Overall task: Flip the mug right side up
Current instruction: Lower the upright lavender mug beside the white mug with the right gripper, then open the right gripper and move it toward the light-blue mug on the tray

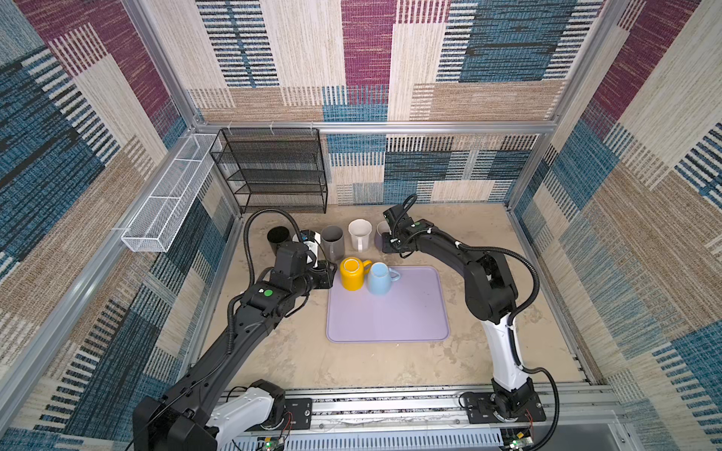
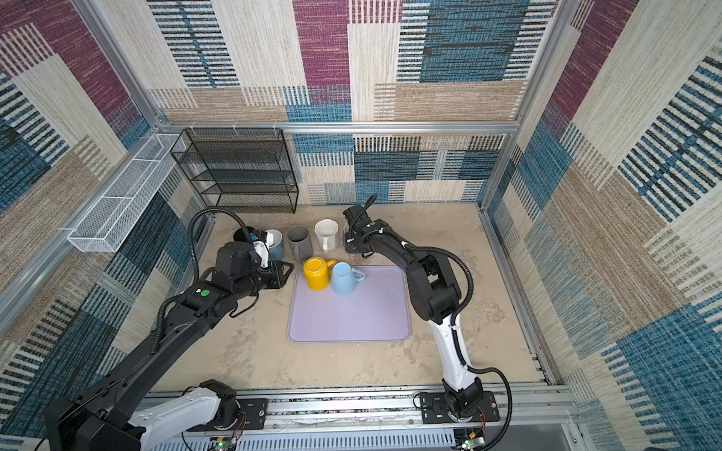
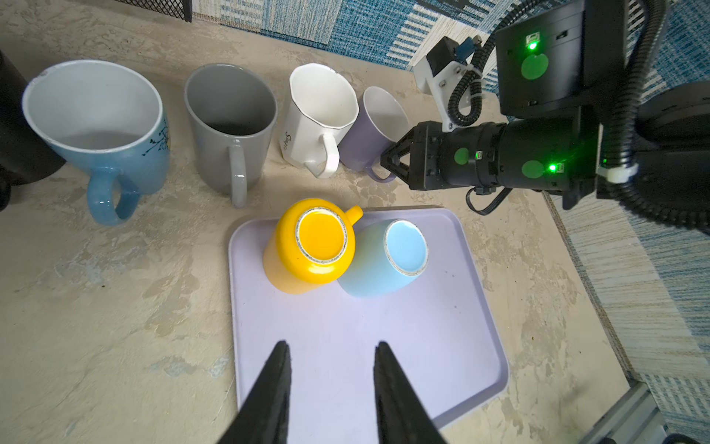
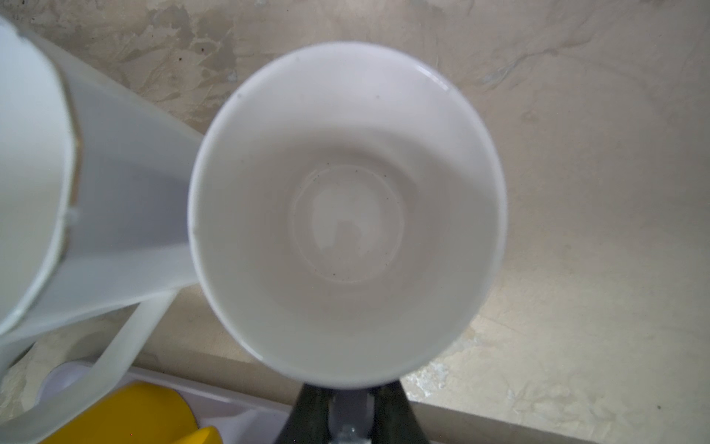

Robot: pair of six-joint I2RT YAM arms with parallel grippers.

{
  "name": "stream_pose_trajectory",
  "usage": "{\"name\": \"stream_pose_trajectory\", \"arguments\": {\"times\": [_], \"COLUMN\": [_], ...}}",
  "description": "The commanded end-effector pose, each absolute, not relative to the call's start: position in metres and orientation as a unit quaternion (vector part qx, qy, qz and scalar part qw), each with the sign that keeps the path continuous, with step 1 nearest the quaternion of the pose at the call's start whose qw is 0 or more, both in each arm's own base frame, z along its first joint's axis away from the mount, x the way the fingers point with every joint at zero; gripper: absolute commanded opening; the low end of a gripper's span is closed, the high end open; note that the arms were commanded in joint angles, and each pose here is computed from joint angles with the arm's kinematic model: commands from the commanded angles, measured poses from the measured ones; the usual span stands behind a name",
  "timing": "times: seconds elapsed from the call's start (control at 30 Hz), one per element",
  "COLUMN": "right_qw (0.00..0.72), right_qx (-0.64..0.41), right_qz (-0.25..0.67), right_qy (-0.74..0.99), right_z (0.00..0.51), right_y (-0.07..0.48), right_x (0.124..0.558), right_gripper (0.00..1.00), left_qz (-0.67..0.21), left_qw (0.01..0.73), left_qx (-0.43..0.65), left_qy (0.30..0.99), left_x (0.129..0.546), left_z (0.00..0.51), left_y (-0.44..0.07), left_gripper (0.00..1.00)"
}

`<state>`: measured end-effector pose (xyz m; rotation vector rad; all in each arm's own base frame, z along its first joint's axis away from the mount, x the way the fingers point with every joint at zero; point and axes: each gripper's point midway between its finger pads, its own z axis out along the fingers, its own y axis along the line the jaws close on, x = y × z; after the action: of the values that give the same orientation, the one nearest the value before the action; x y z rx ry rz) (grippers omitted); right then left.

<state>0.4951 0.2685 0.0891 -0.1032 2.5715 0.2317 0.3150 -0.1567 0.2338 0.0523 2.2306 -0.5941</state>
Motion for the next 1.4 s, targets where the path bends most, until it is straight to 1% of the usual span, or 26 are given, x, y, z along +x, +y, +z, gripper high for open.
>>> {"name": "stream_pose_trajectory", "arguments": {"times": [0.0, 0.07, 0.17, 0.3, 0.57, 0.77, 0.87, 1.07, 1.17, 1.37], "right_qw": [0.285, 0.282, 0.278, 0.278, 0.278, 0.277, 0.278, 0.284, 0.287, 0.289], "right_qx": [-0.031, -0.032, -0.033, -0.034, -0.035, -0.037, -0.037, -0.039, -0.038, -0.045], "right_qz": [0.085, 0.085, 0.087, 0.090, 0.093, 0.098, 0.098, 0.103, 0.105, 0.117], "right_qy": [0.954, 0.955, 0.956, 0.956, 0.956, 0.955, 0.955, 0.952, 0.951, 0.949], "right_z": [0.094, 0.092, 0.091, 0.093, 0.095, 0.097, 0.099, 0.107, 0.111, 0.113], "right_y": [0.269, 0.269, 0.270, 0.271, 0.271, 0.272, 0.272, 0.270, 0.267, 0.262], "right_x": [0.501, 0.500, 0.499, 0.498, 0.497, 0.496, 0.495, 0.490, 0.486, 0.468], "right_gripper": [0.04, 0.07, 0.13, 0.17, 0.21, 0.30, 0.32, 0.39, 0.42, 0.42], "left_qz": [-0.239, -0.239, -0.244, -0.247, -0.248, -0.250, -0.251, -0.250, -0.251, -0.254], "left_qw": [0.402, 0.400, 0.396, 0.393, 0.390, 0.387, 0.387, 0.383, 0.381, 0.377], "left_qx": [0.015, 0.015, 0.016, 0.018, 0.020, 0.021, 0.021, 0.022, 0.023, 0.025], "left_qy": [0.884, 0.884, 0.885, 0.886, 0.887, 0.888, 0.887, 0.889, 0.889, 0.890], "left_x": [0.314, 0.315, 0.314, 0.314, 0.313, 0.312, 0.312, 0.312, 0.311, 0.311], "left_z": [0.236, 0.235, 0.234, 0.233, 0.232, 0.230, 0.231, 0.229, 0.228, 0.226], "left_y": [-0.157, -0.157, -0.159, -0.161, -0.161, -0.162, -0.162, -0.163, -0.163, -0.165], "left_gripper": [0.33, 0.33, 0.33, 0.33, 0.33, 0.33, 0.32, 0.32, 0.32, 0.32]}}
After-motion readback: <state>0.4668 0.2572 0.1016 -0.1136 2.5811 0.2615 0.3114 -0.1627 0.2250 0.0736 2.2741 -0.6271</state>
